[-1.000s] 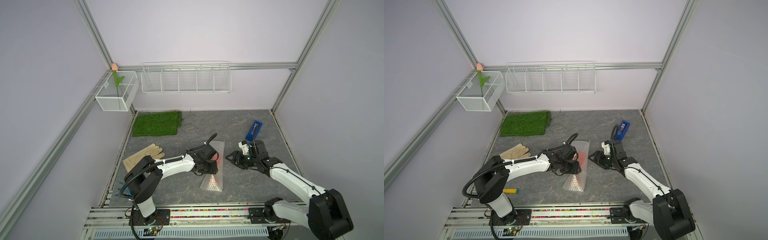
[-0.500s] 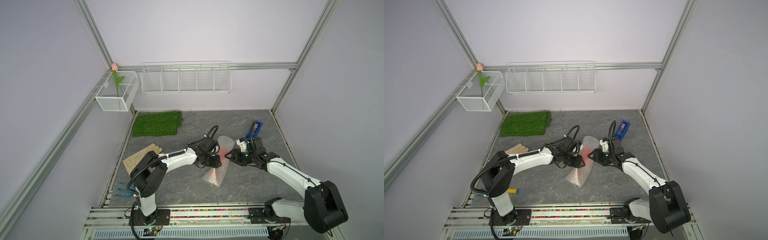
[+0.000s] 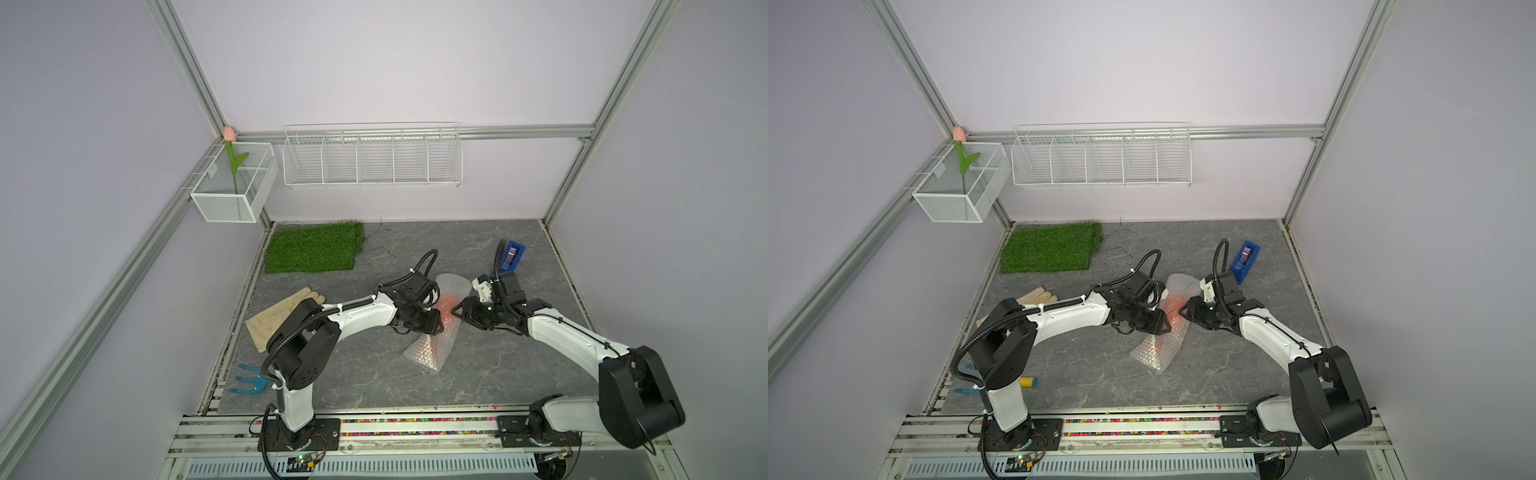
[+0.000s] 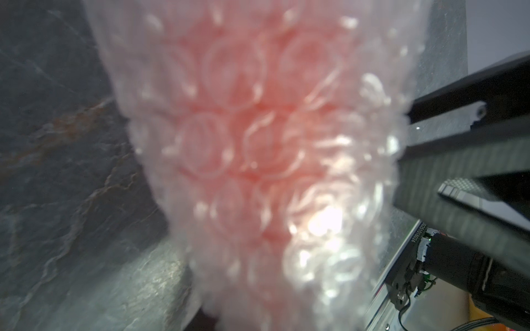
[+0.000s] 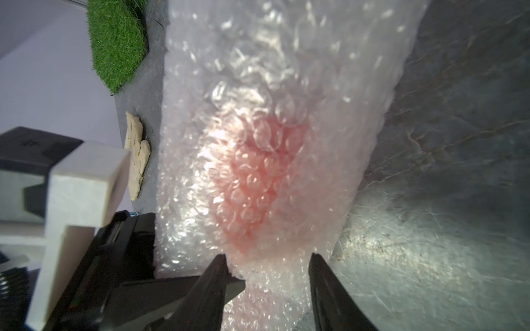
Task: Wrap wine glasses in bubble wrap
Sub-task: Wrap the wine glass in bubble wrap.
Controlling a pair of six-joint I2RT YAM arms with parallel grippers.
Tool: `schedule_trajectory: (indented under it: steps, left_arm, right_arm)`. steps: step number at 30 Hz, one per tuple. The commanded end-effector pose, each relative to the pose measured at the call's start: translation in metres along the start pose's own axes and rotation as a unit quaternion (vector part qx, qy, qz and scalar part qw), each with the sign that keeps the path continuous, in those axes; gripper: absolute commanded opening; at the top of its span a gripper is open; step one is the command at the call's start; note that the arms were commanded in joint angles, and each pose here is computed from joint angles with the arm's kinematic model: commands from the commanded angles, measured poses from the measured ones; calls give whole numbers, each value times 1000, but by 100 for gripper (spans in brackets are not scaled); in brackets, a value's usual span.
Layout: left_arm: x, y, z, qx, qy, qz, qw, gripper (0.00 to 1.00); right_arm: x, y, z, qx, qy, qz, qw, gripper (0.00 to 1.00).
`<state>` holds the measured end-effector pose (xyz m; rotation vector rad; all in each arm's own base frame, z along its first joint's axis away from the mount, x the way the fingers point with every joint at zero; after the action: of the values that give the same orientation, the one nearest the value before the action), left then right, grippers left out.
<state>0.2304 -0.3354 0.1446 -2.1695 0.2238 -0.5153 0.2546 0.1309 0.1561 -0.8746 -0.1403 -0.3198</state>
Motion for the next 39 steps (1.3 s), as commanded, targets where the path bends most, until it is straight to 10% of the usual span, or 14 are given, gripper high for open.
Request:
schedule_trajectory:
  steps: [1, 16, 26, 39]
  left_arm:
    - [6, 1, -3, -6, 9, 1, 1000, 37]
    - [8, 5, -3, -8, 9, 6, 1000, 37]
    - [9, 7, -4, -11, 5, 8, 1000, 46]
    - [11, 10, -4, -17, -2, 6, 1000, 58]
  right_arm:
    - [6, 0, 1, -14, -10, -8, 1000, 49]
    - [12, 2, 7, -18, -24, -14, 999, 55]
    - [14, 7, 8, -14, -24, -4, 1000, 33]
    - [12, -6, 14, -20, -32, -9, 999, 31]
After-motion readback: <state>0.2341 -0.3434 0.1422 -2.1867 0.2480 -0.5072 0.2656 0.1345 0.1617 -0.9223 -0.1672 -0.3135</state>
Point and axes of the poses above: each gripper's point midway between its finger pads, its own y axis out along the fingers, its own z axis along the line the jaws close on, x = y × z, the point moved 9 cm from there along -y, back along the fingers, and after that the axes turned 3 degrees about -y, right-handed, at the moved point
